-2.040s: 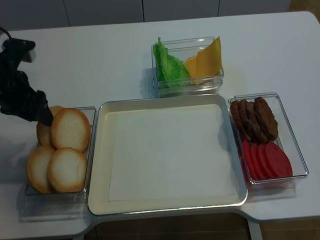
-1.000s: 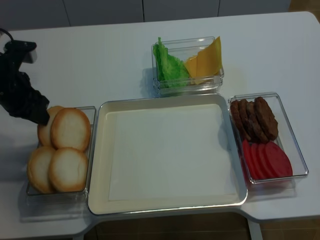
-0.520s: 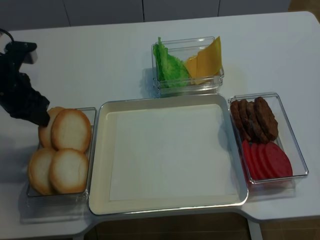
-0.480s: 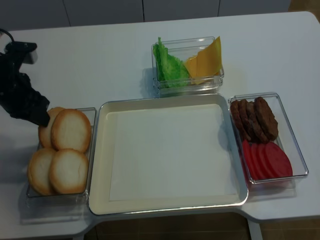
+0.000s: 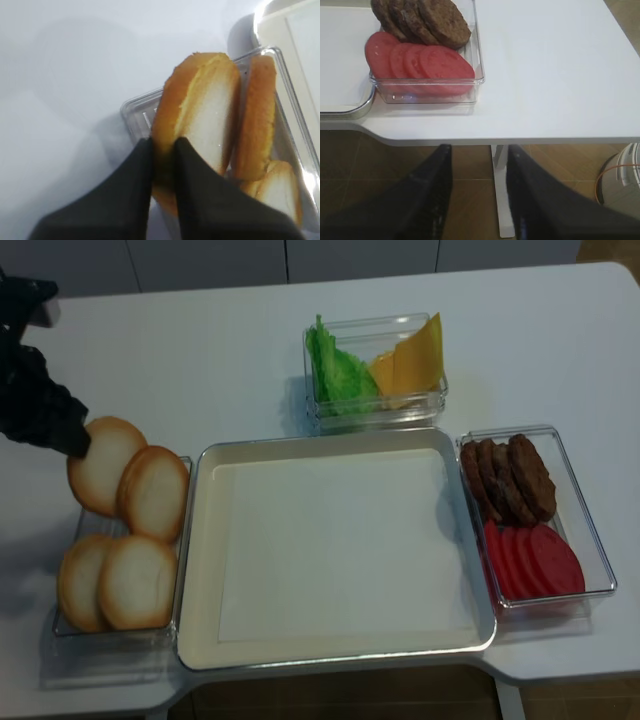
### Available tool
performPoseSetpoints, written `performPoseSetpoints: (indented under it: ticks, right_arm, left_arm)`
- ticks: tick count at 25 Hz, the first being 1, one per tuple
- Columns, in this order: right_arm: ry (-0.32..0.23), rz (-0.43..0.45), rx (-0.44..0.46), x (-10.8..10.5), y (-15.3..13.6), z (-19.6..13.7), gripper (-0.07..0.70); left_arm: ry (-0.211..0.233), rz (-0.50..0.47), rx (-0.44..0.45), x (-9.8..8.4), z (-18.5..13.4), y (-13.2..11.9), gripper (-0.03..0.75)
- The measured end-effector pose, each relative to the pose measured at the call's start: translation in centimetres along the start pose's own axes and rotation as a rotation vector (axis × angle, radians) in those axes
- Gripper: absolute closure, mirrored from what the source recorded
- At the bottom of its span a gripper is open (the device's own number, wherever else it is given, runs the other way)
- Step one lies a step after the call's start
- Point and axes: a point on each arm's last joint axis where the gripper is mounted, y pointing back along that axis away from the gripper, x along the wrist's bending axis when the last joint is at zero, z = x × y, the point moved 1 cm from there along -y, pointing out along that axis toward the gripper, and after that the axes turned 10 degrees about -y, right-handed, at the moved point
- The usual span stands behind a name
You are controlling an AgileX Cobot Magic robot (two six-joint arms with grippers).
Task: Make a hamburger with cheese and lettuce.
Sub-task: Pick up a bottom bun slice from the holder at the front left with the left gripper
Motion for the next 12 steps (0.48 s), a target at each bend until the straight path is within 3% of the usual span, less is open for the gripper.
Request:
performPoseSetpoints:
  ticks: [12]
  right_arm:
    - [0.0, 0.0, 0.0, 0.0, 0.0, 0.0, 0.352]
  left_arm:
    - [-0.052, 0.109, -0.123, -1.5, 0.4, 6.5, 0.636]
